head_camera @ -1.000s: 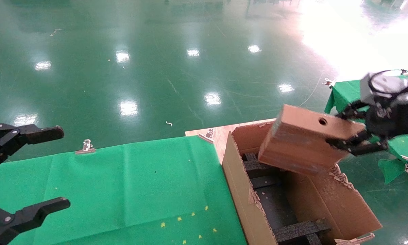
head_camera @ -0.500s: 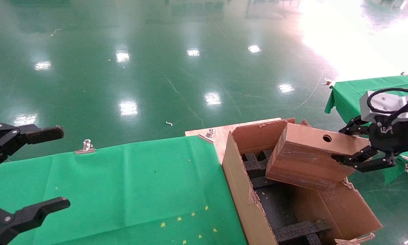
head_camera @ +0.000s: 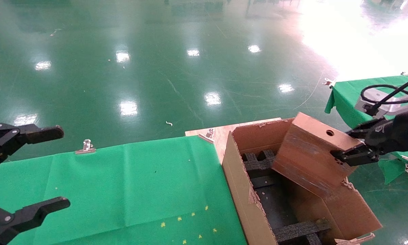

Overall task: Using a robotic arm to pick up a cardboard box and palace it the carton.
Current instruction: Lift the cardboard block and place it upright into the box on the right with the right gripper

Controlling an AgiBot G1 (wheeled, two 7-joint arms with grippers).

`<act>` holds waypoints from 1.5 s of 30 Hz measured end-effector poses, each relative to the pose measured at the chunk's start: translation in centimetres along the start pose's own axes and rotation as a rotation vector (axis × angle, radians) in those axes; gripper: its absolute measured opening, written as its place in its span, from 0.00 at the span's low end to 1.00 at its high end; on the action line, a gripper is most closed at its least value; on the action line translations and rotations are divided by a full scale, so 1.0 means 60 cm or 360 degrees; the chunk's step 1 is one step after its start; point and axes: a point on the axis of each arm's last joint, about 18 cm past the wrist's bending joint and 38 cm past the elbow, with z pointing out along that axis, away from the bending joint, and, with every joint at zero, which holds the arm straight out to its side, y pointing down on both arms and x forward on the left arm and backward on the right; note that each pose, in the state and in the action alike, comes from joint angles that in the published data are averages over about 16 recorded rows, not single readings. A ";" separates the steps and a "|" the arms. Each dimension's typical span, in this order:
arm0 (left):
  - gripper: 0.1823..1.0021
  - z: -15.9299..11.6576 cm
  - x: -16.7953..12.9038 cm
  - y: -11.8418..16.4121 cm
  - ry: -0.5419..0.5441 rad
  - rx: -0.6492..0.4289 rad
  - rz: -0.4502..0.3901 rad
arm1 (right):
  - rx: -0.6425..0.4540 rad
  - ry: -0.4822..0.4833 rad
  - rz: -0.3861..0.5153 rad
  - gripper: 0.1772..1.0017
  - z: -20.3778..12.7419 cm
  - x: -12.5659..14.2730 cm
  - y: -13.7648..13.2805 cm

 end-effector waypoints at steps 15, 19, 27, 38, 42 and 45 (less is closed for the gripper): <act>1.00 0.000 0.000 0.000 -0.0001 0.0000 0.0000 | 0.0001 0.0190 0.0759 0.27 0.042 -0.021 0.046; 1.00 0.000 0.000 0.000 -0.0001 0.0000 0.0000 | 0.0006 0.0202 0.0834 0.27 0.045 -0.027 0.050; 1.00 0.000 0.000 0.000 -0.0001 0.0000 -0.0001 | 0.0009 0.0236 0.0878 0.27 0.050 -0.027 0.050; 1.00 0.000 0.000 0.000 -0.0001 0.0000 -0.0001 | -0.0021 0.0357 0.0939 0.27 0.076 -0.029 0.058; 1.00 0.000 0.000 0.000 -0.0001 0.0000 -0.0001 | -0.0048 0.0385 0.0947 0.26 0.088 -0.033 0.063; 1.00 0.000 0.000 0.000 -0.0001 0.0000 -0.0001 | -0.0070 0.0400 0.0959 0.26 0.097 -0.036 0.067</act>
